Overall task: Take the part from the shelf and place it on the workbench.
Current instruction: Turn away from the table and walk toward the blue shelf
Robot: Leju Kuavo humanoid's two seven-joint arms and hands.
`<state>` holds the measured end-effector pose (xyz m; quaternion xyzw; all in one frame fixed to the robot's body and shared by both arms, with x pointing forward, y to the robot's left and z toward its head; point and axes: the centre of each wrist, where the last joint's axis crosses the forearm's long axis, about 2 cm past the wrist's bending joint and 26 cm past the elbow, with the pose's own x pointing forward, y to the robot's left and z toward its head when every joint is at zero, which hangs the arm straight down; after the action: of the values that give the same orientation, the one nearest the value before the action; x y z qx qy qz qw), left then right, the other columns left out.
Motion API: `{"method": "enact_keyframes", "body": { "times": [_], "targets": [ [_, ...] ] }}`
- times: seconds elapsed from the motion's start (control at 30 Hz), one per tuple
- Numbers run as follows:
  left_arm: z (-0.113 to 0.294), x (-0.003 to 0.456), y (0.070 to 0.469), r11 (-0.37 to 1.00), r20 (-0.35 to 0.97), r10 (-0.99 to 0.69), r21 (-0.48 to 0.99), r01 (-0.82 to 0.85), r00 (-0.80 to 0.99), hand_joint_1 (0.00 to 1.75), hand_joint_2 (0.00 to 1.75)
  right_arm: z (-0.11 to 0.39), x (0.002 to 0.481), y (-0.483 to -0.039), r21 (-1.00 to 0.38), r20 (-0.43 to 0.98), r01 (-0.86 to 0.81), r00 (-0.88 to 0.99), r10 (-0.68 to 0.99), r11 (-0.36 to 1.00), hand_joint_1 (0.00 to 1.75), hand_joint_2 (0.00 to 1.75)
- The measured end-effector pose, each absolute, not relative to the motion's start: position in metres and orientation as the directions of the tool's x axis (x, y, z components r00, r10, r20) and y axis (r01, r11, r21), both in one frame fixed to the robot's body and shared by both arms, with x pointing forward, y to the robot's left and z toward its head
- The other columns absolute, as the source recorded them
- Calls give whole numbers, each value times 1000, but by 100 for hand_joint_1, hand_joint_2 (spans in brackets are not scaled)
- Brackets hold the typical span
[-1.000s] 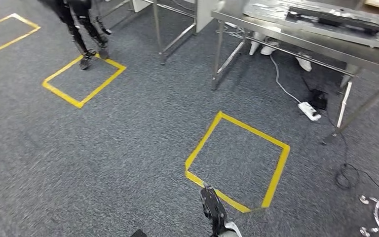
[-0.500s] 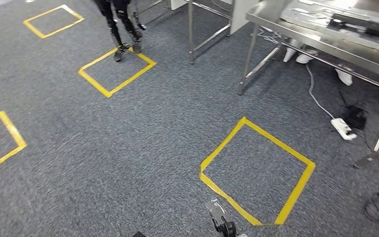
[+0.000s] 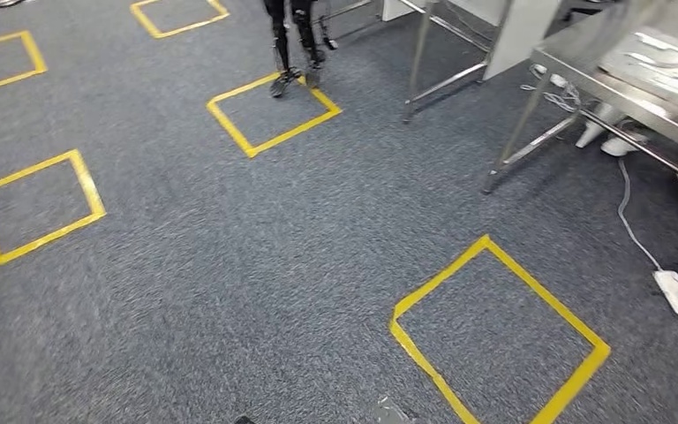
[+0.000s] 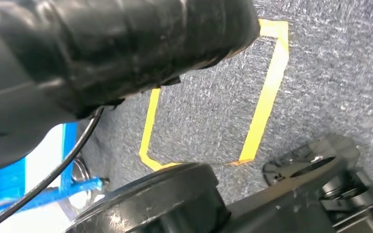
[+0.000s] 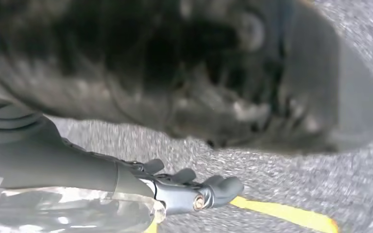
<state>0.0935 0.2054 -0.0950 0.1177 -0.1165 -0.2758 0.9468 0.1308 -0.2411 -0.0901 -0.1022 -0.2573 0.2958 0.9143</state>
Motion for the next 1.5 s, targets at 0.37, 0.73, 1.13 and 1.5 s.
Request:
{"method": "enact_keyframes", "body": {
  "times": [0.37,0.73,1.13,1.5],
  "targets": [
    [-95,92,203,820,157,-551,283,498,819,0,0,-94,118,-246,-372,362,-563,644,674,738,0,0],
    [-95,93,203,817,158,-556,281,503,816,0,0,-95,115,-245,-424,337,-619,571,749,662,0,0],
    [-95,93,202,819,157,-556,274,505,816,0,0,-96,109,-244,-437,314,-662,523,793,609,0,0],
    [-94,93,200,818,159,-559,267,510,814,0,0,-97,109,-248,-439,303,-676,508,806,592,0,0]
  ]
}}
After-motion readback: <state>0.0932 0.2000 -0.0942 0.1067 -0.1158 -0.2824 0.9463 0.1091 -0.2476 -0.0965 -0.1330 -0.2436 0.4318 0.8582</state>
